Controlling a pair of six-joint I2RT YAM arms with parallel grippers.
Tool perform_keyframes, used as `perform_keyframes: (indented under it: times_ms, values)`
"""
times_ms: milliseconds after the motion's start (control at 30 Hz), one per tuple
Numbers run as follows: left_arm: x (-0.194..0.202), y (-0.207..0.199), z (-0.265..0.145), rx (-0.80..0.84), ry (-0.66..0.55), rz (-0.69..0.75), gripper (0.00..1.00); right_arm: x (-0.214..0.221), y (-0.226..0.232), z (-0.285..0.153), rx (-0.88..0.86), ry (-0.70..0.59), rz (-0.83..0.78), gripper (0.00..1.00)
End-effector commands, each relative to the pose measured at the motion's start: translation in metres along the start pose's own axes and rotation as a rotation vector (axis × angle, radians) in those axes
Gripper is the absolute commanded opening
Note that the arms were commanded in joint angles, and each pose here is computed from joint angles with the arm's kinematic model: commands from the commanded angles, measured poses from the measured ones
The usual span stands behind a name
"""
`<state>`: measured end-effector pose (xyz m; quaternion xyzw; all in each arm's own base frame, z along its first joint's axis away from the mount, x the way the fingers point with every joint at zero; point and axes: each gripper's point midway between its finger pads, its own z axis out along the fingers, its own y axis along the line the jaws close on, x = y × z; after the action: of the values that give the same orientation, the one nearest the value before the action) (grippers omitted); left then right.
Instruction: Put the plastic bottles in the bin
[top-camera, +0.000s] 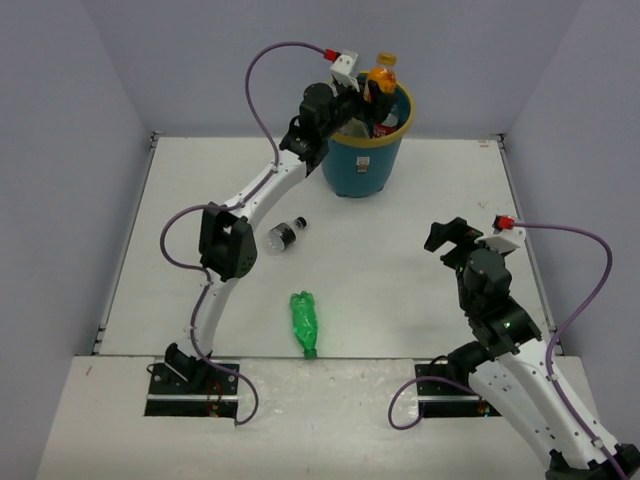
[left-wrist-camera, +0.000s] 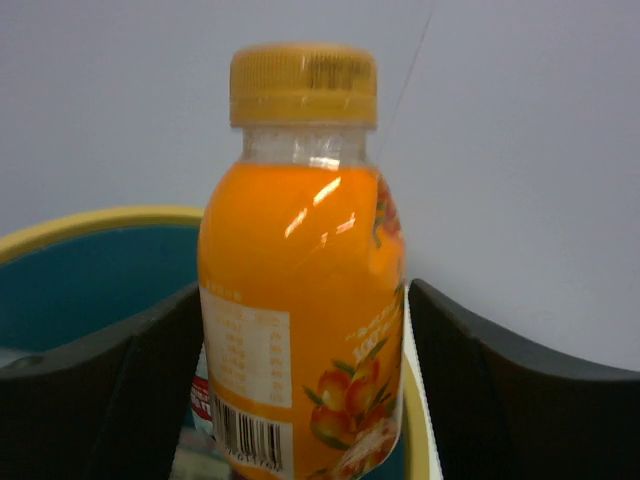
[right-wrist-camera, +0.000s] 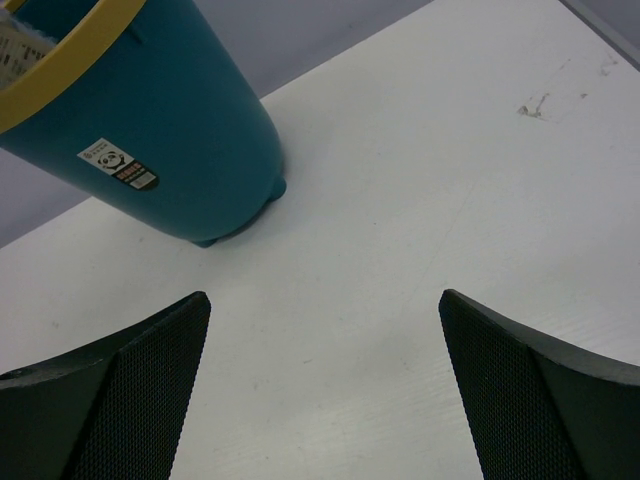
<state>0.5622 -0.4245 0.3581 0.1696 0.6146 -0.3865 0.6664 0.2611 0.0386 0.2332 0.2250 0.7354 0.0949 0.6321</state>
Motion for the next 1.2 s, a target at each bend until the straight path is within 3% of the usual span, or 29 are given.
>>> perform_keyframes:
  times_ms: [0, 267, 433, 533, 633, 767, 833, 867, 900, 1033, 1167]
  values:
    - [-0.062, -0.015, -0.004, 0.017, -0.163, 0.036, 1.0, -0.007, 0.0, 0.002, 0.006, -0.035, 0.009, 0.99]
    - [-0.111, -0.034, -0.026, 0.019, -0.184, 0.061, 1.0, -0.003, 0.018, 0.001, -0.091, -0.01, 0.005, 0.99]
    - [-0.155, -0.056, -0.058, 0.019, -0.202, 0.065, 1.0, 0.001, 0.034, -0.003, -0.188, 0.016, -0.005, 0.99]
    - [-0.173, -0.066, -0.085, -0.008, -0.154, 0.045, 1.0, 0.003, 0.045, -0.007, -0.248, 0.037, -0.007, 0.99]
    - [-0.158, -0.061, -0.115, -0.088, -0.063, -0.03, 1.0, 0.005, 0.053, -0.01, -0.294, 0.051, -0.015, 0.99]
    - [-0.141, -0.06, -0.208, -0.207, 0.011, -0.066, 1.0, 0.011, 0.07, -0.016, -0.396, 0.087, -0.014, 0.99]
    - [-0.112, -0.043, -0.247, -0.319, 0.043, -0.09, 1.0, 0.018, 0.078, -0.018, -0.439, 0.114, -0.022, 0.99]
    - [-0.079, -0.02, -0.27, -0.438, 0.088, -0.095, 1.0, 0.018, 0.081, -0.017, -0.46, 0.114, -0.037, 0.99]
    - [-0.084, -0.021, -0.294, -0.476, 0.074, -0.12, 1.0, 0.024, 0.086, -0.018, -0.488, 0.146, -0.053, 0.99]
    - [-0.018, 0.019, -0.389, -0.793, 0.211, -0.134, 1.0, 0.044, 0.106, -0.025, -0.592, 0.267, -0.074, 0.99]
    - [0.016, 0.028, -0.461, -0.949, 0.267, -0.182, 1.0, 0.07, 0.134, -0.041, -0.742, 0.401, -0.051, 0.99]
